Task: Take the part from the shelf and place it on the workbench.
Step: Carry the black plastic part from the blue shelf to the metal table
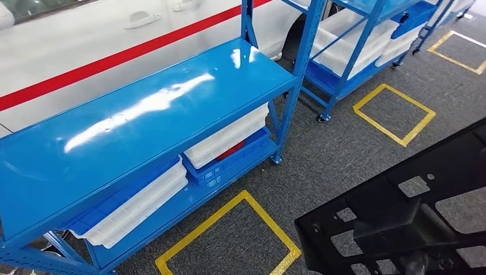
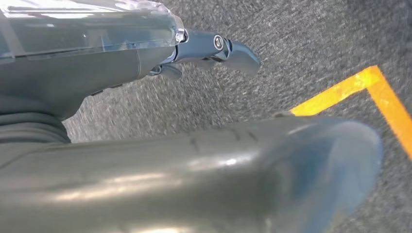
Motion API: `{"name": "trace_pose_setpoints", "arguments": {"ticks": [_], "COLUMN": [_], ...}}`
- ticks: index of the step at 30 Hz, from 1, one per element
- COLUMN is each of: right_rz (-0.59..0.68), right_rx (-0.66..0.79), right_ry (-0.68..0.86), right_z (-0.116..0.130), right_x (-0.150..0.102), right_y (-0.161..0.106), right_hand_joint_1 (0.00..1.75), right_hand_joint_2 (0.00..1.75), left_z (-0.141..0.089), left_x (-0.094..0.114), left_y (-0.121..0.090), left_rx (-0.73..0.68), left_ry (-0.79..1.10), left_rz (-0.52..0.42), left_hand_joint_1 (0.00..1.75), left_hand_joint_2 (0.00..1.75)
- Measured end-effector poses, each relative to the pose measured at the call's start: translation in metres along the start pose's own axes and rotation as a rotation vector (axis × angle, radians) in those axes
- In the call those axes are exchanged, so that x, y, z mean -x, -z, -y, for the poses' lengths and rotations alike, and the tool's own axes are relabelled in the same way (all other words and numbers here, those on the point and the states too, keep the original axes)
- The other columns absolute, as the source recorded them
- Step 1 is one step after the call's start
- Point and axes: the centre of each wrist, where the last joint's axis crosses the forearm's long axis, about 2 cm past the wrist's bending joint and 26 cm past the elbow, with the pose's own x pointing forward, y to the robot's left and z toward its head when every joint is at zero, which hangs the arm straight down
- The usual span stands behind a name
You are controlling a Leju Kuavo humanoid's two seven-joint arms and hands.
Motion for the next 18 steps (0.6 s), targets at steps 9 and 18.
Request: {"name": "trace_pose_setpoints", "arguments": {"ticks": [9, 18], "right_rz": [-0.025, -0.064], "right_rx": [-0.027, -0.034], "right_ry": [-0.023, 0.065], "right_z": [-0.006, -0.037], "right_x": [0.009, 0.042], "right_y": [0.004, 0.014], "right_hand_joint_1": [1.75, 1.75], "right_hand_joint_2": [1.75, 1.75], "left_z": [-0.001, -0.001], "left_x": [-0.001, -0.002], "left_y": [0.001, 0.0], "left_rx": [-0.053, -0.198], "left_ry": [-0.032, -0.092], "left_rz": [-0.016, -0.075], "left_hand_joint_1": [0.0, 0.0], "left_hand_joint_2": [0.0, 0.0]}}
